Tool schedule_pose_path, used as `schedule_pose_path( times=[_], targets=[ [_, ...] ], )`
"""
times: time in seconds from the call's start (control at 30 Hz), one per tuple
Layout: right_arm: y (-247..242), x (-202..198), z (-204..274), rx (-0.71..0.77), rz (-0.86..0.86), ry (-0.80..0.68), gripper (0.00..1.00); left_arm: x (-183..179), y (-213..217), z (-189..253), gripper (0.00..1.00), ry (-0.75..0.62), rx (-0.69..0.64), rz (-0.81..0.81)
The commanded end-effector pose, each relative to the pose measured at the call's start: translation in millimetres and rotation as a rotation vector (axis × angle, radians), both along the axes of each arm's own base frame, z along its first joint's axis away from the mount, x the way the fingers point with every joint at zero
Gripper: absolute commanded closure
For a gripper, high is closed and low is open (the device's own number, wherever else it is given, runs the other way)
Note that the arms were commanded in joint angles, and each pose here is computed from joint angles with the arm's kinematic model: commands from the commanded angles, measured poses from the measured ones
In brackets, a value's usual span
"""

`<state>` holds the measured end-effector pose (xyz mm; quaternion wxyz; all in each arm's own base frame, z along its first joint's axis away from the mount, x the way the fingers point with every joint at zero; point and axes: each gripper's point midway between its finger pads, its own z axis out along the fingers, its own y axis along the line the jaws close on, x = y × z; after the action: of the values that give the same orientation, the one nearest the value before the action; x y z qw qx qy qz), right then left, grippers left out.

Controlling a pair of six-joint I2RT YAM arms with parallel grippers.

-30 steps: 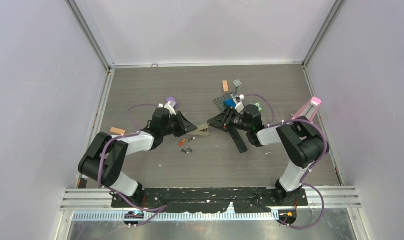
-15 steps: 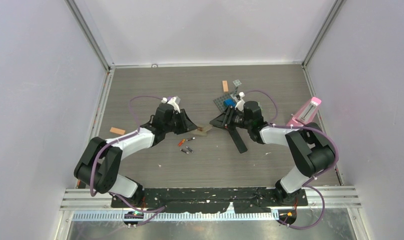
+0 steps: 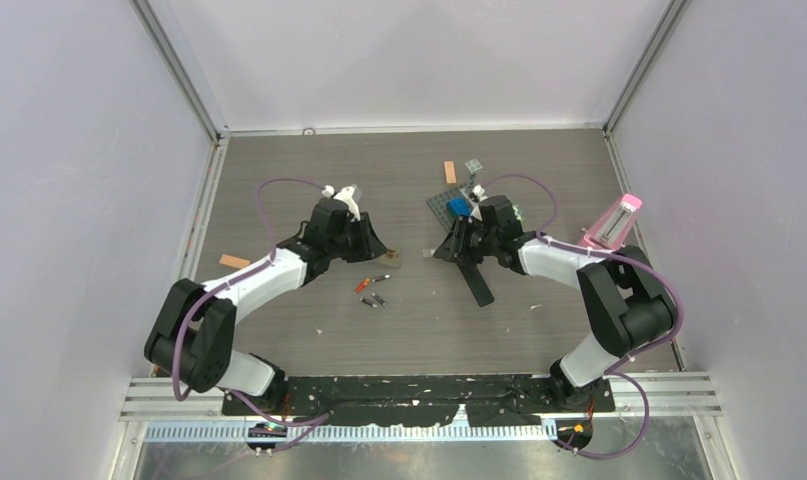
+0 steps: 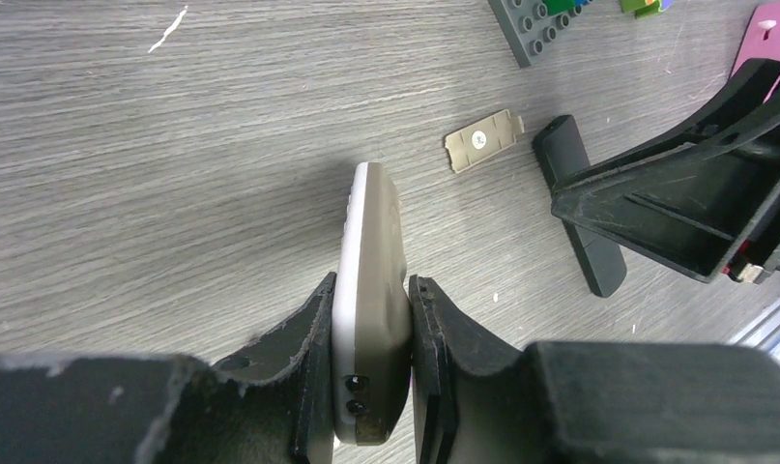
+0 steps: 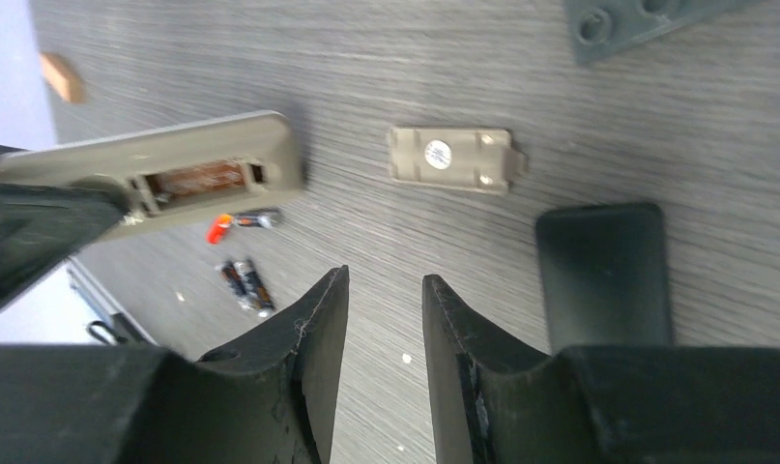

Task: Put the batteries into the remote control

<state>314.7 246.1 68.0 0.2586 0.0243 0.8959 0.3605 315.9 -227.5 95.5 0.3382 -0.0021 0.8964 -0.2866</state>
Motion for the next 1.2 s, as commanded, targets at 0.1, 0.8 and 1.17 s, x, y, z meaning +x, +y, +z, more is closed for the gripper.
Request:
schedule_pose_path(
  times=[0.1,0.8,1.17],
  targets=[
    [-9,-1,18,-0.085,0.077,-0.088,0.60,0,0,40,1.00,-0.110,0.041,-0.104],
    [52,-129,240,0.417,0.887,-0.667,0.03,-134,-17,208,1.00,-0.311,-0.066,-0.987],
    [82,-153,248,0.335,0.988,-0.679,0.11,-161,-14,250,1.00,-0.417,-0.125,-1.080]
  ],
)
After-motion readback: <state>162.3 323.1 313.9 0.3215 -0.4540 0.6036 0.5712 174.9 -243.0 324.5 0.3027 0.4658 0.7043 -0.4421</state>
